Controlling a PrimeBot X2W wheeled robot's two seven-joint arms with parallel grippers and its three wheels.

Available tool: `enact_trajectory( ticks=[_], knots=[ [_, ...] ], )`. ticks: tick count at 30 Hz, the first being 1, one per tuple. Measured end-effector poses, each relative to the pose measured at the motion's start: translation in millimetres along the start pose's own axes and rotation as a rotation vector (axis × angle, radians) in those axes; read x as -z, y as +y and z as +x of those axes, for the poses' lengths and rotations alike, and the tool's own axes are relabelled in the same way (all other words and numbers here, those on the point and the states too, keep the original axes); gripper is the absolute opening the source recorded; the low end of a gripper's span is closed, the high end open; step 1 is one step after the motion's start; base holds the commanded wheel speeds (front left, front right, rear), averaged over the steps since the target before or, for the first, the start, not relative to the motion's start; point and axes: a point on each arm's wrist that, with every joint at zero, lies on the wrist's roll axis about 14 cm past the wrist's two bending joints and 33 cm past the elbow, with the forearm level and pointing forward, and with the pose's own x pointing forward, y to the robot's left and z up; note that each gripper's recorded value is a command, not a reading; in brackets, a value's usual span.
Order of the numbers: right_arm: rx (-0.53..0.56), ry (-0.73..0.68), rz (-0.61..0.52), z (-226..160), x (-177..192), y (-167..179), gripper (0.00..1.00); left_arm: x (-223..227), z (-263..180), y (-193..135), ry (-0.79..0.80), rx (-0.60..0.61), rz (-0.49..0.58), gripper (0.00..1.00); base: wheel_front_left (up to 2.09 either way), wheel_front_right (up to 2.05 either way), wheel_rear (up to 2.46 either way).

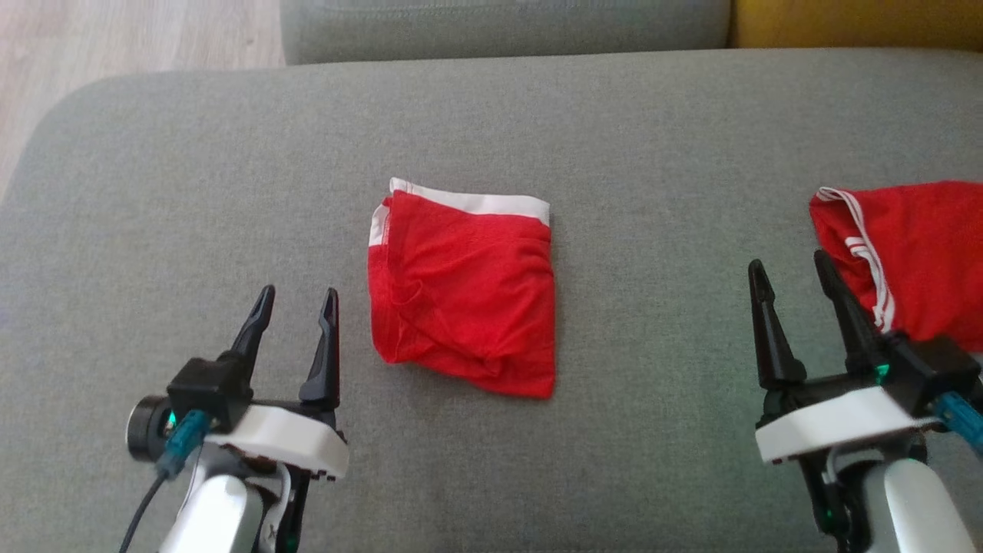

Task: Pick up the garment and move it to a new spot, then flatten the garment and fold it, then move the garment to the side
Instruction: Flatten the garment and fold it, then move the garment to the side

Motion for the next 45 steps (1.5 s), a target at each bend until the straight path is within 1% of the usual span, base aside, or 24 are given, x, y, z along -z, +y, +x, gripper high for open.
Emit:
enact_trajectory(
  ticks=[4,10,18,30,45],
  knots=[
    [0.008,-0.013,0.0,-11.2,-8.9,0.5,1.0,-2.8,-8.2,0.1,-0.002,0.002,0.008,1.0,0.0,0.0,0.0],
    [0.027,0.017,0.014,-35.3,-3.4,2.3,1.0,-2.8,-26.8,2.2,0.008,-0.008,0.019,1.0,0.0,0.0,0.0],
    [0.031,0.006,0.005,-53.5,-11.4,7.0,1.0,-3.5,-50.5,6.2,0.018,-0.03,0.028,1.0,0.0,0.0,0.0],
    [0.043,0.017,0.004,-64.6,-9.6,5.7,1.0,-2.9,-61.6,8.8,0.028,-0.041,0.038,1.0,0.0,0.0,0.0],
    [0.035,0.023,0.005,-62.8,-8.4,8.1,1.0,-5.7,-60.9,10.3,0.02,-0.053,0.038,1.0,0.0,0.0,0.0]
  ],
)
